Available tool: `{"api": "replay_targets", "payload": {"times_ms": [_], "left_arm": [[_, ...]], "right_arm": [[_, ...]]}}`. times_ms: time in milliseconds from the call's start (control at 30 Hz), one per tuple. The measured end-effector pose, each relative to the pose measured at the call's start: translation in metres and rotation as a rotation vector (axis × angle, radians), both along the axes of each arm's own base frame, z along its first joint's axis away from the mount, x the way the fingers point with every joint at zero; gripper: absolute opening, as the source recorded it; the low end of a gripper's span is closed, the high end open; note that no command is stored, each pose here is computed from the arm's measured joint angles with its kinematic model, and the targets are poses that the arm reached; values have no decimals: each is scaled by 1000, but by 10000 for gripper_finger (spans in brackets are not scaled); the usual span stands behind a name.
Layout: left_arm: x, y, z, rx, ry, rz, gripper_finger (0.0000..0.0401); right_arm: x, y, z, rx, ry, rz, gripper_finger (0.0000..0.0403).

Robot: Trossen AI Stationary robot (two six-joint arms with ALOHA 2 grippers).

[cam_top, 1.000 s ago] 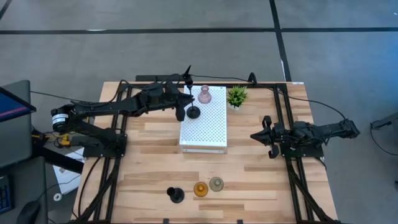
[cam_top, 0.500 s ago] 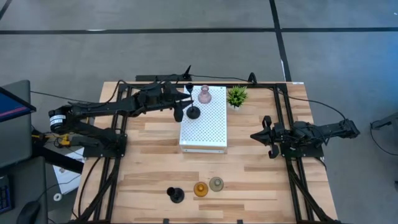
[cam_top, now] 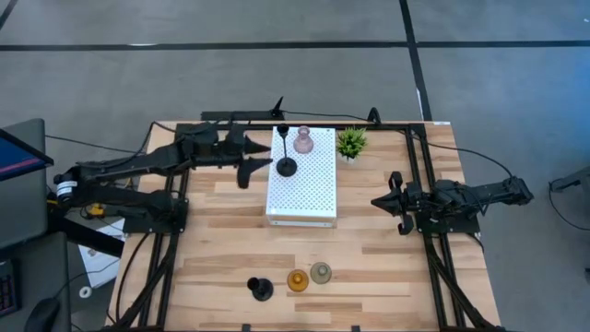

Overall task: Pick & Place candle stick holders
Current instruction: Align the black candle holder with the other black candle holder on the shelf

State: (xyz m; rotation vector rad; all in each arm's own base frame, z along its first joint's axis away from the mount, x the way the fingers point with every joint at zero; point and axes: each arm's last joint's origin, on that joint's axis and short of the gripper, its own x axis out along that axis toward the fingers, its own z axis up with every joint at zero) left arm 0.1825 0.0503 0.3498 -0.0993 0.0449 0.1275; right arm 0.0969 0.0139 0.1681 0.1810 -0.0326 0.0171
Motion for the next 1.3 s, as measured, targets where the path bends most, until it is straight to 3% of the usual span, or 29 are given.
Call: {"api": "replay_targets", "payload": {"times_ms": [300,600,1000,1133,1300], "left_arm": [[-11,-20,-4,-88,73,-227,137],[-9,-42,-13,-109,163,-366,16],[-13,-91,-12,241,110,-668,6],[-13,-99,-23,266,150,-679,6],[-15,-102,-60,266,239,-687,6]], "right_arm": [[0,0,0,0,0,0,0],[0,0,0,0,0,0,0],[0,0,0,0,-1,0,0],[0,0,0,0,0,0,0],[0,0,0,1,-1,0,0]]}}
